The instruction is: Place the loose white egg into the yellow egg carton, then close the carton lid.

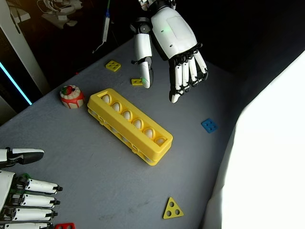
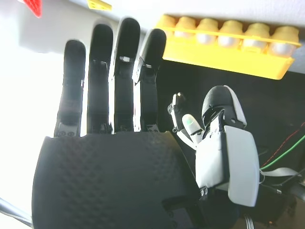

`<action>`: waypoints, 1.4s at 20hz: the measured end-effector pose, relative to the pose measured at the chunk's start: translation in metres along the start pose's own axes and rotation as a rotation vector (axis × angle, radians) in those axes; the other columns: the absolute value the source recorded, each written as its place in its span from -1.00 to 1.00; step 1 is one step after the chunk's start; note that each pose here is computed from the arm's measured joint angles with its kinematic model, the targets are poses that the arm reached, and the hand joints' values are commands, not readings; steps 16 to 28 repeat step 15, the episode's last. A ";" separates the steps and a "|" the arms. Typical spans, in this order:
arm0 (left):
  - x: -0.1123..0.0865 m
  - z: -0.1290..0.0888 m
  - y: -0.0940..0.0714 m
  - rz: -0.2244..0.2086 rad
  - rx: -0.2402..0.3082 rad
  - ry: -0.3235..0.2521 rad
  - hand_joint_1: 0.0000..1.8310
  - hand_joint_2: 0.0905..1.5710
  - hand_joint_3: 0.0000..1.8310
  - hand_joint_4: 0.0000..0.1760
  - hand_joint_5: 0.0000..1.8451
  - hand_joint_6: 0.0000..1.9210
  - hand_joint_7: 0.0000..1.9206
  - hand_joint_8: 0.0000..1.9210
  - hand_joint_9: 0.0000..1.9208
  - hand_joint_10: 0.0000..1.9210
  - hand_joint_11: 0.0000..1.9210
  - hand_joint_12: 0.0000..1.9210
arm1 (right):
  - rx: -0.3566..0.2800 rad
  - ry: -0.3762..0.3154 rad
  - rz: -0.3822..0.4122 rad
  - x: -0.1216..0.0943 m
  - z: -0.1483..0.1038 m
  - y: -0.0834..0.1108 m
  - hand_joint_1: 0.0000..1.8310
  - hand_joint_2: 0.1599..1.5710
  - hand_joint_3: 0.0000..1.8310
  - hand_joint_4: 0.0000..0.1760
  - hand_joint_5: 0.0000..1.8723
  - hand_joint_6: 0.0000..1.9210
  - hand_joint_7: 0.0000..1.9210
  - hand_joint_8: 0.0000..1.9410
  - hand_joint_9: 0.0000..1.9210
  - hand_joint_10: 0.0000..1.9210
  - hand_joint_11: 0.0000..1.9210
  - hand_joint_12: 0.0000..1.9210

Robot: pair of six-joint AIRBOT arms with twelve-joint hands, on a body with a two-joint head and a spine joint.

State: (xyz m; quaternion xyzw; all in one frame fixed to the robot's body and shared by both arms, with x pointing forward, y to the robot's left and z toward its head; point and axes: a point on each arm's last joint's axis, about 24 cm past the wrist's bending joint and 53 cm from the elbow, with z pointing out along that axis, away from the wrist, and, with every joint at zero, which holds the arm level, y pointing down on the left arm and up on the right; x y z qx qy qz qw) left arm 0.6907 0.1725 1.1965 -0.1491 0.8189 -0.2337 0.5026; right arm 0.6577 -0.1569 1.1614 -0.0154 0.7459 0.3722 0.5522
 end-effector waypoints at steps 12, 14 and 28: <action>-0.013 0.000 -0.003 -0.003 0.016 -0.029 -0.85 0.68 -1.00 -1.00 -0.49 0.61 -0.57 0.90 -0.63 1.00 -0.73 1.00 | 0.000 0.000 -0.002 0.000 0.000 0.000 -0.94 0.47 -1.00 -1.00 -0.23 0.65 -0.18 0.82 -0.24 1.00 -0.40 1.00; -0.014 0.000 -0.004 -0.007 0.017 -0.030 -0.86 0.68 -1.00 -1.00 -0.53 0.61 -0.58 0.87 -0.65 1.00 -0.80 1.00 | -0.001 -0.001 -0.002 0.000 0.000 0.000 -0.92 0.49 -1.00 -1.00 -0.23 0.77 -0.13 0.85 -0.20 1.00 -0.35 1.00; -0.015 0.000 -0.004 -0.006 0.017 -0.031 -0.85 0.68 -1.00 -1.00 -0.54 0.61 -0.58 0.86 -0.65 1.00 -0.81 1.00 | -0.002 -0.003 -0.002 -0.001 0.000 0.000 -0.92 0.49 -1.00 -1.00 -0.21 0.71 -0.13 0.82 -0.19 1.00 -0.36 1.00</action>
